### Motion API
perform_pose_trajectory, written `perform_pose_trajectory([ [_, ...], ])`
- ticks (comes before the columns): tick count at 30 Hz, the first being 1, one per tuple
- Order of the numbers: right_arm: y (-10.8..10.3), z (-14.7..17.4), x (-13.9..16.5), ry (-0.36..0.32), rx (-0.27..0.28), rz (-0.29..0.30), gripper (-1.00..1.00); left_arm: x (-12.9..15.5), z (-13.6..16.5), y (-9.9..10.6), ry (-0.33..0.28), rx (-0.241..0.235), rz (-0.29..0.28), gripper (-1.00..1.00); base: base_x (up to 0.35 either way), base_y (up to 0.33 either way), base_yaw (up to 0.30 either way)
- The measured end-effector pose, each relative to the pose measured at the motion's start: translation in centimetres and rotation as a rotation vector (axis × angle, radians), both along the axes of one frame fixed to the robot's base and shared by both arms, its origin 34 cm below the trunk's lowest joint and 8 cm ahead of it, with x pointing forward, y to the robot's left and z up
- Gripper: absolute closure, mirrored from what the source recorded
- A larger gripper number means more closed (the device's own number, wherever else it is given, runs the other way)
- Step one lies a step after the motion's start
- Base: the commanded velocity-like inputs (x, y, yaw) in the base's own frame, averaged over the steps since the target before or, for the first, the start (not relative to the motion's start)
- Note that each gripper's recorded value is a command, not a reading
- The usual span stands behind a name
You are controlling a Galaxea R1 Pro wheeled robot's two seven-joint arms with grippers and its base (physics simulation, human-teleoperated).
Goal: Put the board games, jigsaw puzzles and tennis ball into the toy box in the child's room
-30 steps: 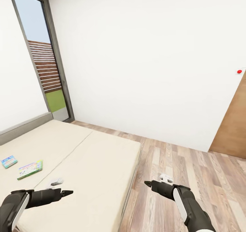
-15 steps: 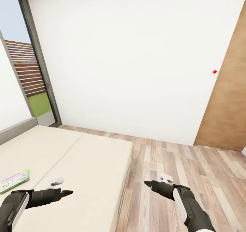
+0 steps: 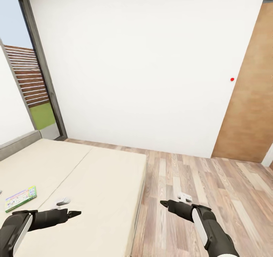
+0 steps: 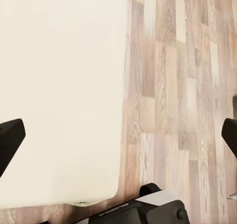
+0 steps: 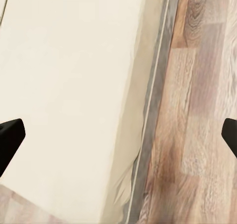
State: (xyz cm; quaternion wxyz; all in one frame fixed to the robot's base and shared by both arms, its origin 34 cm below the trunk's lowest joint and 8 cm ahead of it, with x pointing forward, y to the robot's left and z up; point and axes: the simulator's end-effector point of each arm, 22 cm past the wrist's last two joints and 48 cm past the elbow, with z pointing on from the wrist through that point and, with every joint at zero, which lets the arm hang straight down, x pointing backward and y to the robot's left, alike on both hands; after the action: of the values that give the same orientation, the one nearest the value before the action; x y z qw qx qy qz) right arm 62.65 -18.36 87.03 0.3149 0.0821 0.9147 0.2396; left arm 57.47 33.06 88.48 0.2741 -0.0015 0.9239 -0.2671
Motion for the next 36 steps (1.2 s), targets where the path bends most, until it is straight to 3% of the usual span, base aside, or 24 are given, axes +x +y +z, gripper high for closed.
perform_pose_trajectory([
  [11,0.0,0.4,0.1,-0.008,0.0,0.0,-1.0,0.1,0.3,0.0,-0.006,-0.001,0.0,-1.0,-0.125,0.183,-0.196],
  [25,0.0,1.1,0.2,-0.021,-0.001,0.0,-1.0,0.2,1.0,0.0,-0.021,0.0,0.0,-1.0,0.001,0.026,-0.234],
  [36,0.0,1.2,0.3,-0.025,-0.002,0.001,-1.0,0.2,1.1,0.0,-0.026,-0.002,0.0,-1.0,0.05,0.03,-0.049],
])
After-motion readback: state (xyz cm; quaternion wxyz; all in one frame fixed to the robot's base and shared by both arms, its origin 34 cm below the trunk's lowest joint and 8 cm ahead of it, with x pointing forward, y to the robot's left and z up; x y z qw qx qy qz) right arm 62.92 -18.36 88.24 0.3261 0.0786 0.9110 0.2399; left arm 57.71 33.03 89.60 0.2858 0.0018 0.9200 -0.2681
